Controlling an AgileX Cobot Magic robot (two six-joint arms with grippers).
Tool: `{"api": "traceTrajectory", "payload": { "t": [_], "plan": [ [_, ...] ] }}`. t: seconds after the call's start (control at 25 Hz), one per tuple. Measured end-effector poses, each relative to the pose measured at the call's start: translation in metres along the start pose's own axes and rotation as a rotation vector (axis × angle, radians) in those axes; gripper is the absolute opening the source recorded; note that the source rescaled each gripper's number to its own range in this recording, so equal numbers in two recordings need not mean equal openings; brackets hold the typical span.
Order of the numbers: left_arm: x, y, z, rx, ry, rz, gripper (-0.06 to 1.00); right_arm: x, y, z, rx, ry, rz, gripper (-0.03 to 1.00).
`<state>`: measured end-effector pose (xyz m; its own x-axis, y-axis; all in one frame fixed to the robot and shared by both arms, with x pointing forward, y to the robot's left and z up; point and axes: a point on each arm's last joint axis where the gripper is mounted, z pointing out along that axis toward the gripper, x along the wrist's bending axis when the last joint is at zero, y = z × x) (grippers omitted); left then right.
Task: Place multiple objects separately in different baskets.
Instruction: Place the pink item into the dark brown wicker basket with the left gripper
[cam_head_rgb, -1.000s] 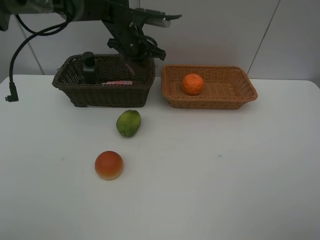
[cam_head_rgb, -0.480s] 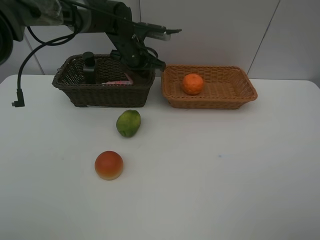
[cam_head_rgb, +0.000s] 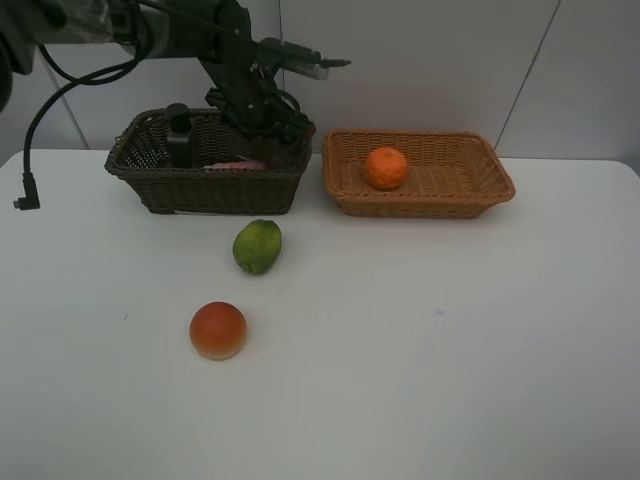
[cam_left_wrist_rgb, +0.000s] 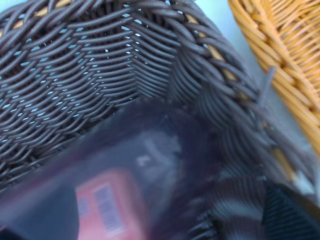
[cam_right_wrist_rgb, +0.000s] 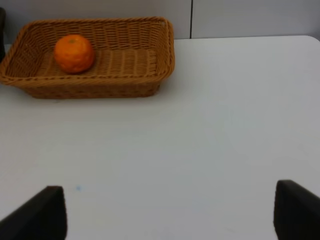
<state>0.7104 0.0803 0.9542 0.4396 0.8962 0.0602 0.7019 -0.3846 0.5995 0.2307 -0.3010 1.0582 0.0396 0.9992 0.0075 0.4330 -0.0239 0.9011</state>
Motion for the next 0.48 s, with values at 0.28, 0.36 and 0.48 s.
{"api": "traceTrajectory", "payload": {
  "t": [0.28,0.36,0.48],
  "plan": [
    [-0.024,0.016,-0.047,0.001,-0.061,-0.012,1.00,0.000,0.000,0.000,0.000,0.000,0.000,0.79],
    [-0.028,0.016,-0.060,0.030,-0.066,-0.003,1.00,0.000,0.000,0.000,0.000,0.000,0.000,0.79],
    [-0.035,0.016,-0.076,0.078,-0.075,0.011,1.00,0.000,0.000,0.000,0.000,0.000,0.000,0.79]
  ]
}}
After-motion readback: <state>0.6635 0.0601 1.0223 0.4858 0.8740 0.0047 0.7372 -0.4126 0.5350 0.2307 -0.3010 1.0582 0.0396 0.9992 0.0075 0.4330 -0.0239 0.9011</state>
